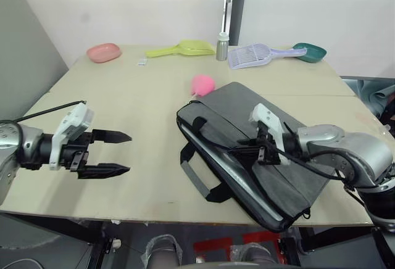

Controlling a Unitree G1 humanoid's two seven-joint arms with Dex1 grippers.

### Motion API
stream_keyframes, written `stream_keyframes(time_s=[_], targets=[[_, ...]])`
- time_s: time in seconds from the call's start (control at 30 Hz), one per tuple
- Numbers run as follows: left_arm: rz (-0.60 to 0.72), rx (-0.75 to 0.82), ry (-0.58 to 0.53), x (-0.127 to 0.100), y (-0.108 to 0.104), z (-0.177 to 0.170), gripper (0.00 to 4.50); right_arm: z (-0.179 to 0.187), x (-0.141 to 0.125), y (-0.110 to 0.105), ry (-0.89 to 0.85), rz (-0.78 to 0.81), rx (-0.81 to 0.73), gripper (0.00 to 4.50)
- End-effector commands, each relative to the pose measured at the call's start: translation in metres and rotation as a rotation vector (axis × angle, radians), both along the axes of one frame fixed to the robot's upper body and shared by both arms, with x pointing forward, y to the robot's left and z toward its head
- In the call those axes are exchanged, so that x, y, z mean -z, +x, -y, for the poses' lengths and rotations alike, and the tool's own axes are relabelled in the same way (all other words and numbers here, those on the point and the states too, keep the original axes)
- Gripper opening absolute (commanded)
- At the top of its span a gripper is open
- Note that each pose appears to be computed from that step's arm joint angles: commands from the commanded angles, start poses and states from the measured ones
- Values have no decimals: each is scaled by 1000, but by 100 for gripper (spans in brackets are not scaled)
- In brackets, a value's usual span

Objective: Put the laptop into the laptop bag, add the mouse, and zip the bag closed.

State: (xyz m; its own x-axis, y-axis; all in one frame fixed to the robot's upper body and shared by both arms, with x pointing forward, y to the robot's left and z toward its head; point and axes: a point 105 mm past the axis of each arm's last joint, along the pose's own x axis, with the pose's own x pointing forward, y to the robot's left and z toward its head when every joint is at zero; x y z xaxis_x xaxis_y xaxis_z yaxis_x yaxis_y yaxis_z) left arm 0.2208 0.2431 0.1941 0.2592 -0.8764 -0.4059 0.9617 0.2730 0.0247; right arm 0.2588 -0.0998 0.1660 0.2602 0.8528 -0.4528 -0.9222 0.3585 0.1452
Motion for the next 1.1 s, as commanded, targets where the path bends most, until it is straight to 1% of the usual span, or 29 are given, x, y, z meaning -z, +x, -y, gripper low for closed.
stream_keyframes(time_s=[0.03, 0.1, 0.13, 0.17, 0.2, 0.23, 0.3, 0.33, 0.4, 0.47, 0.53, 0.6, 0.63, 0.67, 0.73, 0.77, 0.8, 0.87, 0.93, 1.0, 1.1], targets=[[74, 12, -22, -22, -12, -14, 450, 5, -19, -20, 21, 11, -87, 243], [110, -5, -55, -37, -19, -18, 450, 15, -27, -27, 24, 3, -91, 311], [121, -12, -64, -42, -22, -20, 450, 20, -31, -30, 27, 1, -89, 359], [127, -28, -63, -44, -25, -23, 450, 28, -39, -31, 42, 8, -72, 373], [128, -39, -61, -45, -27, -26, 450, 33, -44, -32, 52, 14, -60, 422], [126, -51, -56, -44, -29, -28, 450, 37, -48, -36, 63, 18, -63, 449], [117, -92, -36, -40, -30, -38, 450, 47, -55, -45, 66, 31, -58, 449], [110, -124, -25, -38, -30, -45, 450, 57, -56, -47, 59, 43, -30, 449], [95, -185, -16, -33, -30, -60, 450, 81, -51, -49, 14, 67, 68, 449], [85, -233, -23, -30, -29, -72, 450, 104, -50, -56, 4, 86, 166, 449], [82, -253, -27, -30, -28, -79, 450, 115, -49, -63, 4, 98, 218, 449], [75, -268, -63, -31, -22, -83, 450, 125, -46, -73, 8, 112, 279, 449], [79, -262, -95, -37, -4, -72, 450, 128, -45, -79, 10, 122, 306, 449], [80, -257, -110, -42, 10, -63, 450, 129, -45, -82, 11, 129, 320, 449], [80, -286, -225, -48, 57, -43, 450, 125, -44, -90, 52, 135, 339, 449], [67, -296, -262, -50, 74, -36, 450, 123, -44, -92, 74, 135, 344, 449], [50, -299, -294, -48, 95, -25, 450, 121, -42, -94, 107, 131, 366, 449], [10, -316, -310, -38, 127, -8, 450, 119, -36, -100, 170, 95, 420, 449], [-17, -337, -307, -29, 150, 4, 450, 117, -29, -109, 173, 63, 454, 449], [-49, -344, -325, -19, 170, 22, 450, 117, -22, -124, 171, -6, 486, 449], [-121, -323, -338, -5, 185, 50, 450, 111, -15, -142, 208, -88, 521, 449]])
